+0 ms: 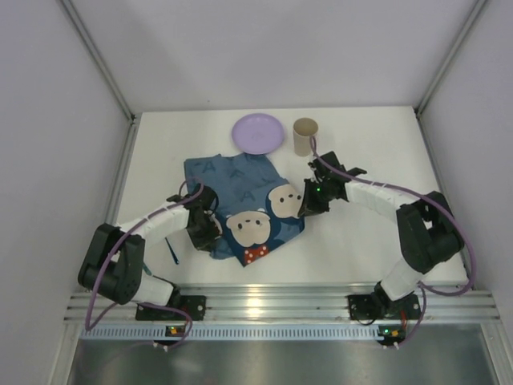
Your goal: Set the dinner table for one person
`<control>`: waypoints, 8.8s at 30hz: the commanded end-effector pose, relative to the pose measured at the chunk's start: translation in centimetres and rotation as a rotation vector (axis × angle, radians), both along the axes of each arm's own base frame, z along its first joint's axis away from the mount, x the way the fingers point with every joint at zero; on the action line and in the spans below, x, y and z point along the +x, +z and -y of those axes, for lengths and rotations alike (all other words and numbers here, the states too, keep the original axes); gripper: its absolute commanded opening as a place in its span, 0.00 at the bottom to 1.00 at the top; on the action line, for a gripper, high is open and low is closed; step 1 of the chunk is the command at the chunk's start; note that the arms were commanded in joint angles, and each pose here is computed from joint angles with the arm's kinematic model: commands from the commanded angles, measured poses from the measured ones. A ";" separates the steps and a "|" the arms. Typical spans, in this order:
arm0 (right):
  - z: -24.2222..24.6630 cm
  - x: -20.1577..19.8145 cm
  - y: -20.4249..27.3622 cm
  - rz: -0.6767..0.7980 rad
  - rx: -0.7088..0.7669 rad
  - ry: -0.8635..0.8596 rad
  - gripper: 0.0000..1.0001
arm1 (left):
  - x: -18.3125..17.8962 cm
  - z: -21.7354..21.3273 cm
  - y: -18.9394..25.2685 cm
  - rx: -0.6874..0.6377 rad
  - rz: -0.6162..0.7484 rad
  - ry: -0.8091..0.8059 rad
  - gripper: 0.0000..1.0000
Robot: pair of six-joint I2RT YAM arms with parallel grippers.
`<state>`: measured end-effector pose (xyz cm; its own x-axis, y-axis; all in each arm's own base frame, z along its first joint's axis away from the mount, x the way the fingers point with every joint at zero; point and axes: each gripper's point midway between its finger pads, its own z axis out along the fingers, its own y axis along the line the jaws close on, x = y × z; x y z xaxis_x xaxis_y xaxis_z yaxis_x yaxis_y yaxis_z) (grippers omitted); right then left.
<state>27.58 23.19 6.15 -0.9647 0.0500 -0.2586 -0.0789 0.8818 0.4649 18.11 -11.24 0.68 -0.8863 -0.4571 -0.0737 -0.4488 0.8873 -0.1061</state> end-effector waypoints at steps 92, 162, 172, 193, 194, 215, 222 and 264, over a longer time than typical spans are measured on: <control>11.9 11.9 -3.9 -0.087 -0.181 -0.369 0.00 | 23.8 5.5 2.4 -0.240 0.228 -0.345 0.00; 14.0 7.4 13.8 0.214 -0.151 -0.362 0.95 | 43.3 8.0 1.6 -0.362 0.524 -0.031 0.00; 10.5 22.7 17.6 0.351 -0.057 -0.373 0.95 | 43.3 5.3 12.3 -0.358 0.669 -0.084 0.00; 6.4 27.5 6.1 0.248 -0.150 -0.368 0.38 | 19.3 11.0 14.0 -0.322 0.436 -0.444 0.00; 6.6 27.5 6.3 0.255 -0.157 -0.369 0.31 | 18.8 11.2 13.2 -0.299 0.423 -0.456 0.00; 13.0 18.0 20.4 0.397 -0.288 -0.429 0.00 | 13.3 10.5 -1.2 -0.123 0.084 -0.499 0.06; 16.5 14.1 15.0 0.273 -0.436 -0.471 0.00 | 13.4 10.4 1.0 -0.117 0.128 -0.475 0.56; 15.7 15.9 15.6 0.336 -0.391 -0.440 0.89 | 11.2 -10.8 12.9 0.330 0.198 0.120 0.98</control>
<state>43.50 7.50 16.02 -0.7859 0.2629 -0.5596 0.2678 0.9605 0.0752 32.42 -4.83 13.03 -0.8300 -0.3979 -0.3909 -0.4274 0.9040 -0.0128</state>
